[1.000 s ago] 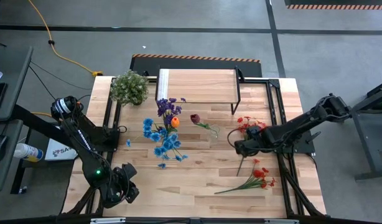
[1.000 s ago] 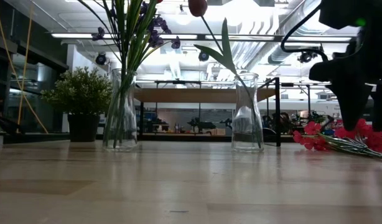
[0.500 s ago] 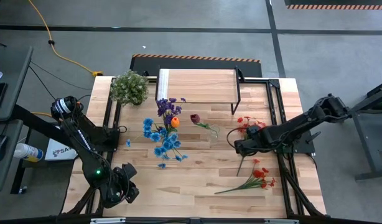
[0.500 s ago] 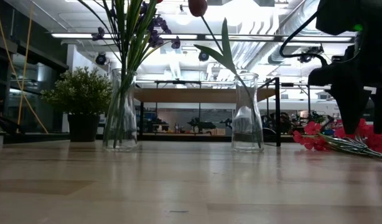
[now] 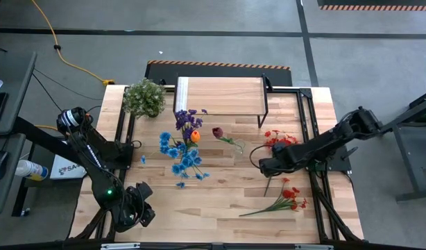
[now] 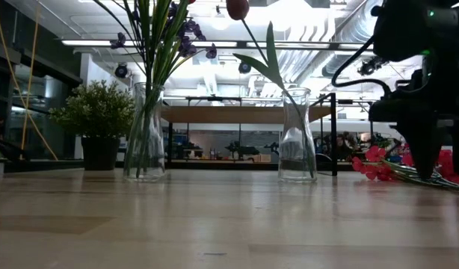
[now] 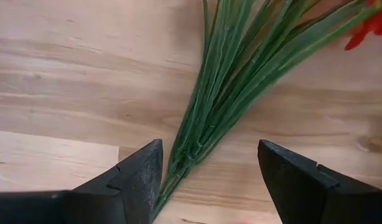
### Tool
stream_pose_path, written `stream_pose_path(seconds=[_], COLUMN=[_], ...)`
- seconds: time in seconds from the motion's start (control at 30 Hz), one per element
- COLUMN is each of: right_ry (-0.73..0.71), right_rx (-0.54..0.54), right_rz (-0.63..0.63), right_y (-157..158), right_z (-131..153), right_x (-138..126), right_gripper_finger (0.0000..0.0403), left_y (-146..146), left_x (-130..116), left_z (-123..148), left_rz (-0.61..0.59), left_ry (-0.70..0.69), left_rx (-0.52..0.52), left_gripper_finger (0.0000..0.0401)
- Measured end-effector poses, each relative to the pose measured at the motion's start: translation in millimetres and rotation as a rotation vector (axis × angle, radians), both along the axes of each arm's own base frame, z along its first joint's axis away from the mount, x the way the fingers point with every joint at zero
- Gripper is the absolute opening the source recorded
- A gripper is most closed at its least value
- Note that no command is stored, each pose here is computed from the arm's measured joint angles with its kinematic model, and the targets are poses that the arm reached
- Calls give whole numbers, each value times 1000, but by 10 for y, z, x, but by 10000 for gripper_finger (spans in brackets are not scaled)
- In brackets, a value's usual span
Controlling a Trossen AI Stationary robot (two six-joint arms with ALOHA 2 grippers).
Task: Pick and place flowers into a vace then onto a shelf
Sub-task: Put the top orange flowers into the right transparent vase
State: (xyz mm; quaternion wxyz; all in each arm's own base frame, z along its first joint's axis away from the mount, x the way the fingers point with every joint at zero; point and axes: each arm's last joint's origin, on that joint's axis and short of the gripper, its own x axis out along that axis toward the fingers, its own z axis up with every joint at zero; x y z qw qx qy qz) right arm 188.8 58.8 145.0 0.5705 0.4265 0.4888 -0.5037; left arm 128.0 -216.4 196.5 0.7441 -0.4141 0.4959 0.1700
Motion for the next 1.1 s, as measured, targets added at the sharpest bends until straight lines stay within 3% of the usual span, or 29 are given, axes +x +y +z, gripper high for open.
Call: stream_pose_path(seconds=[0.87, 1.1], right_ry=[44, 45], right_rx=[-7, -9], right_rz=[-46, -46], right_y=[-68, -70], right_z=[-133, -136], right_x=[81, 79], right_gripper_finger=[251, 214], left_y=[-3, -2], left_x=[0, 0], left_z=[2, 1], left_rz=[-1, -1], left_ry=[-1, -1], left_rx=[-2, -2], left_gripper_finger=[207, 207])
